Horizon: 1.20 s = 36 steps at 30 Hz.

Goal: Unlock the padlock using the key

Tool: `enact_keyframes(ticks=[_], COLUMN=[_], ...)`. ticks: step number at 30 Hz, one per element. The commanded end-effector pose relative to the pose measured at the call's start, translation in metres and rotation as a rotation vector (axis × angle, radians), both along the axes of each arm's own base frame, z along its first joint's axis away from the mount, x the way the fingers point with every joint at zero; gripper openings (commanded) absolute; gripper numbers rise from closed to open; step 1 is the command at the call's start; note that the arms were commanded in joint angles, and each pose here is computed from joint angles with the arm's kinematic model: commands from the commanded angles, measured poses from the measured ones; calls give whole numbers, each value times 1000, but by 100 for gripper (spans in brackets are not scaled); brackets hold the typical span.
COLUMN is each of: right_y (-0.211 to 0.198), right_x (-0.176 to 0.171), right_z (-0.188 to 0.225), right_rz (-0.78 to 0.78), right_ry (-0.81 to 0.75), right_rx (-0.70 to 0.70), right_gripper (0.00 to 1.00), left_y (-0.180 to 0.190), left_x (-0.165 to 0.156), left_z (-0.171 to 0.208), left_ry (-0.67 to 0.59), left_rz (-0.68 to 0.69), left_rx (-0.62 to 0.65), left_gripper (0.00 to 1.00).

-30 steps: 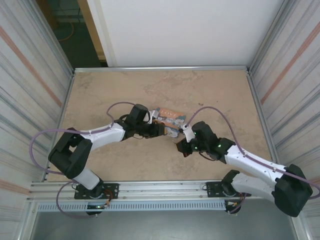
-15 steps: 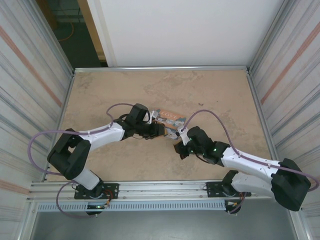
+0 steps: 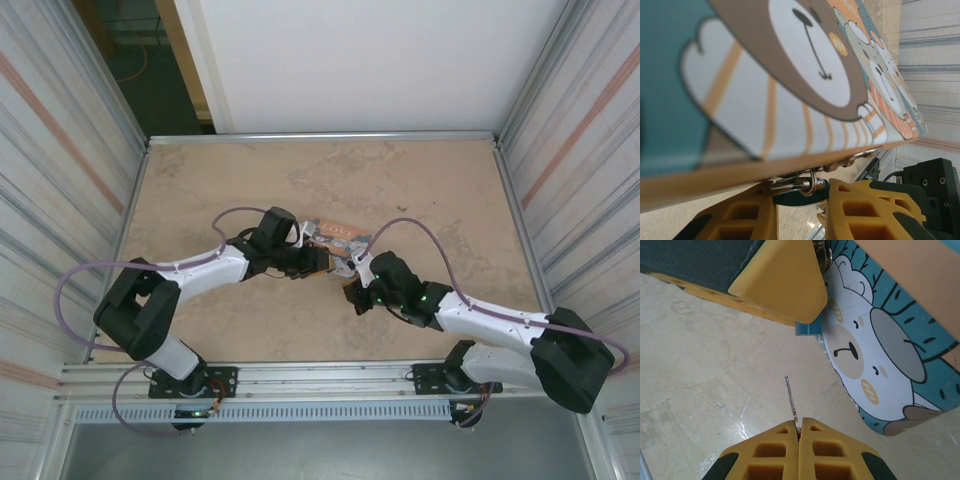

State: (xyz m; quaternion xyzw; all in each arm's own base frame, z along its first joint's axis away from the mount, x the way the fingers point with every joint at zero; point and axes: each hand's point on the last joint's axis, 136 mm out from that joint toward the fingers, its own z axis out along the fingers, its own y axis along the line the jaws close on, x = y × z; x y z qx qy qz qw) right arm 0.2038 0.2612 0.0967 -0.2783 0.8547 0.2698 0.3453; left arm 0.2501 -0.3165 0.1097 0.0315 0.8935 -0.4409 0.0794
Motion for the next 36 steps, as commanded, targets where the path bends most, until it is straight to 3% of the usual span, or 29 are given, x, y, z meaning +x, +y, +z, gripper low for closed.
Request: enact_keyframes(ticks=[1,36], right_y=[2,10], right_x=[5,26], right_z=[1,7], right_rz=[0,-36], right_ry=[-40,-58], right_rx=[-10,38], right_gripper=[0,0], left_y=[-9,-9], left_x=[-4,-6], left_z=[30,27], left_ry=[-44,-40], left_rz=[-38,-41], left_rx=[-76,-69], left_gripper=[2,2])
